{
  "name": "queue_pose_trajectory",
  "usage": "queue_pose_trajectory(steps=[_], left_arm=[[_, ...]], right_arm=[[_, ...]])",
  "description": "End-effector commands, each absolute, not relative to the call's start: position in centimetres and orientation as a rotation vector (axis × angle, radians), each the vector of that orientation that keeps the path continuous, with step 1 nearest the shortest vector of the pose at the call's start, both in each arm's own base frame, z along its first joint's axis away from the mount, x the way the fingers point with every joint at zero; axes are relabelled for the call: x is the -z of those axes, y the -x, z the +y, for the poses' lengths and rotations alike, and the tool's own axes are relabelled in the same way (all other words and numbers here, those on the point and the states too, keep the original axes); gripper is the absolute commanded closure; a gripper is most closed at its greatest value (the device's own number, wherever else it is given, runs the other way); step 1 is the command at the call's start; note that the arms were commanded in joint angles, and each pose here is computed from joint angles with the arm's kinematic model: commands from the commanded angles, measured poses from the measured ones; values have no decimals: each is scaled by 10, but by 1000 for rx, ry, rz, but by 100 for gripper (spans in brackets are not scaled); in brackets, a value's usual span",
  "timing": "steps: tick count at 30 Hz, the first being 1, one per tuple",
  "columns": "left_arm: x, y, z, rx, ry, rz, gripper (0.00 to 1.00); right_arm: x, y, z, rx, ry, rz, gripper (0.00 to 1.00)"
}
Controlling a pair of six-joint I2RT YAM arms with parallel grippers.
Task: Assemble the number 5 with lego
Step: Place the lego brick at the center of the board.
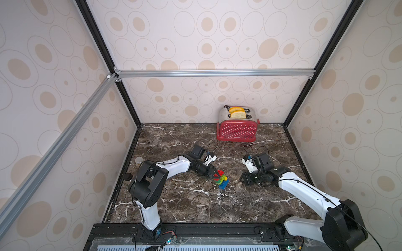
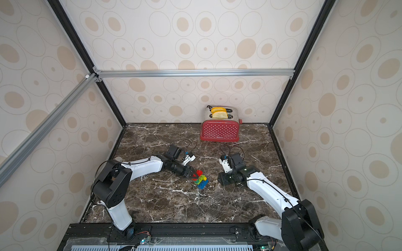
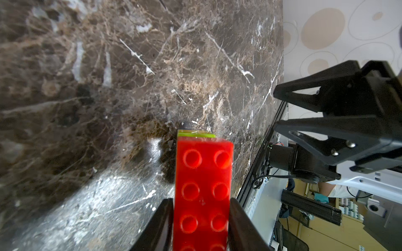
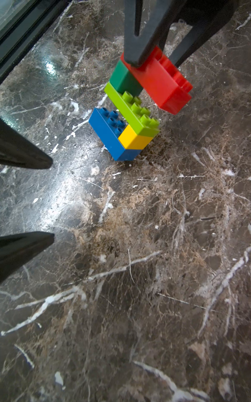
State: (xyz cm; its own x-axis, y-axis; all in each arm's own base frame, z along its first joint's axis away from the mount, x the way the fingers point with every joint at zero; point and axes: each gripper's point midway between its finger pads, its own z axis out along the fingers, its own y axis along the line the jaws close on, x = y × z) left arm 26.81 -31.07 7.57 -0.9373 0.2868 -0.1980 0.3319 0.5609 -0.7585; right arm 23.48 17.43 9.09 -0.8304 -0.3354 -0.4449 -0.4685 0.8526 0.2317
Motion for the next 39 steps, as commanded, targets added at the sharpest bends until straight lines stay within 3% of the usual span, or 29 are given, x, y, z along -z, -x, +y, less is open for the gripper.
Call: queue_pose_trajectory(steps=[1, 9, 19, 27, 39], left_arm=[[-76, -275, -312, 1399, -537, 2698, 53], [-66, -292, -294, 1359, -444, 2719, 44], [-62, -320, -243, 1154, -234, 2778, 45], [-67, -302, -205, 877, -134, 2839, 48], [-92, -287, -174, 683, -65, 2804, 47]], right_arm=[[-89, -236, 176, -479, 599, 2649, 48], [-89, -244, 185, -511, 614, 2646, 48], [-93, -262, 216, -660, 663, 2614, 46], [-67, -279, 227, -655, 668, 2679, 57], [-40, -267, 251, -657, 788, 2740, 57]])
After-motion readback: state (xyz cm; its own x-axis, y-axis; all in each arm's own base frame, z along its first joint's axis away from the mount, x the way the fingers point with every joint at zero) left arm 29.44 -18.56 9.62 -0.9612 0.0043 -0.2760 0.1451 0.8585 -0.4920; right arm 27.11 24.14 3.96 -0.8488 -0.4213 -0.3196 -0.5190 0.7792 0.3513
